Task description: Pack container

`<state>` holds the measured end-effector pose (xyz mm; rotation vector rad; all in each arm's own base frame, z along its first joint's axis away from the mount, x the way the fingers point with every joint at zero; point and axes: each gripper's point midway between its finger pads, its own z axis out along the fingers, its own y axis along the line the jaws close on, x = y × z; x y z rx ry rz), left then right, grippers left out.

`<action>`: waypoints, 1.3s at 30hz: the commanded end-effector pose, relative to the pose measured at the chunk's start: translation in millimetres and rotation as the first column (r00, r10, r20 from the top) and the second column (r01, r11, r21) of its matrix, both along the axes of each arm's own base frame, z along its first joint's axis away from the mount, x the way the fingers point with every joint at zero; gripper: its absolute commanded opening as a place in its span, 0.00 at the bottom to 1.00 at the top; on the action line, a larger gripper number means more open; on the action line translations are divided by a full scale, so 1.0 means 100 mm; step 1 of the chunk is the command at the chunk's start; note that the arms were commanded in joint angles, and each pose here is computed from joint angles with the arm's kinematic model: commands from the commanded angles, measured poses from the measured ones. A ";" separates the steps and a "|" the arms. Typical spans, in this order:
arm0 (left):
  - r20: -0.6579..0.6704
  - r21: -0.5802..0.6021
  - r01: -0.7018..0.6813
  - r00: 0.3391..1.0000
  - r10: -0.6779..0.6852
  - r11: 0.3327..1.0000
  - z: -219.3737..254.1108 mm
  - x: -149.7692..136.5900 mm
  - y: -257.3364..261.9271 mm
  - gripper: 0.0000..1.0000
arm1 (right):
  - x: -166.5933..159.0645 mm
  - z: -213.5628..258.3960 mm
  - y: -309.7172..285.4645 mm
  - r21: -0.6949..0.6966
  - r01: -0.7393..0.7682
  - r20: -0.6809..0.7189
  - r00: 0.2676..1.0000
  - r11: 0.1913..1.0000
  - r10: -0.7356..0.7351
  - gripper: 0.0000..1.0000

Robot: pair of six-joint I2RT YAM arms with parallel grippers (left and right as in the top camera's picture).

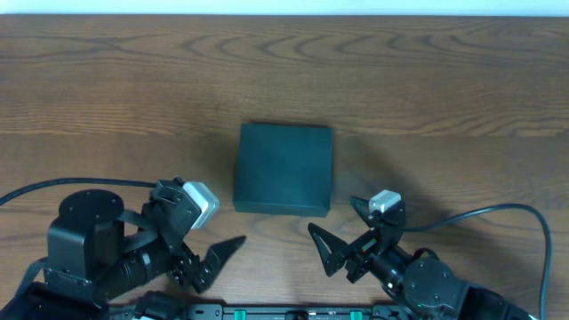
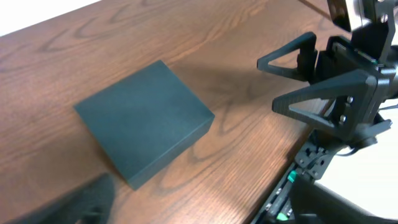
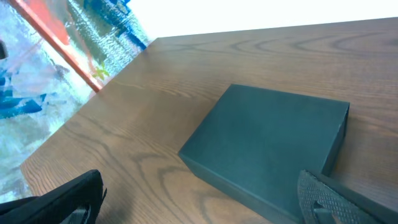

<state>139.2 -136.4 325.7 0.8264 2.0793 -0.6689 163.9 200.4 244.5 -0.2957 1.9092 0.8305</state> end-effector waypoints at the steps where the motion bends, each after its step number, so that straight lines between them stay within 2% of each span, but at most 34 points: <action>1: -0.031 -0.009 -0.020 0.999 0.020 1.000 -0.01 -0.02 0.01 0.95 | 0.01 0.06 -0.03 -0.002 0.004 0.014 1.000 1.000 -0.004 0.99; 7: -0.129 0.023 -0.019 0.991 0.021 1.000 -0.17 -0.18 0.06 0.95 | -0.04 -0.24 -0.12 -0.123 0.000 -0.047 0.999 0.992 -0.006 0.99; 17: -0.131 0.024 -0.019 0.991 0.022 1.000 -0.18 -0.18 0.06 0.95 | -0.17 -0.71 -0.37 -0.322 -0.024 -0.150 0.988 0.946 -0.026 0.99; 21: -0.119 0.036 -0.021 0.993 0.025 0.999 -0.18 -0.17 0.08 0.95 | -0.19 -0.78 -0.42 -0.354 -0.030 -0.166 0.986 0.935 -0.032 0.99; 26: 0.009 0.132 -0.211 0.977 0.211 0.969 -0.18 0.08 0.40 0.95 | -0.21 -0.83 -0.46 -0.375 -0.034 -0.177 0.984 0.926 -0.035 0.99; 30: 0.121 0.119 -0.438 0.897 0.425 0.891 -0.06 0.27 0.75 0.95 | -0.21 -0.83 -0.46 -0.375 -0.034 -0.177 0.984 0.926 -0.035 0.99; 32: 0.150 0.099 -0.556 0.828 0.540 0.825 -0.05 0.31 0.95 0.95 | -0.21 -0.83 -0.46 -0.375 -0.034 -0.177 0.984 0.926 -0.035 0.99; 36: 0.182 0.064 -0.702 0.708 0.683 0.710 -0.13 0.36 1.23 0.95 | -0.21 -0.83 -0.46 -0.375 -0.034 -0.177 0.984 0.926 -0.035 0.99; 39: 0.202 0.030 -0.806 0.584 0.786 0.591 -0.35 0.40 1.48 0.95 | -0.21 -0.83 -0.46 -0.375 -0.034 -0.177 0.984 0.926 -0.035 0.99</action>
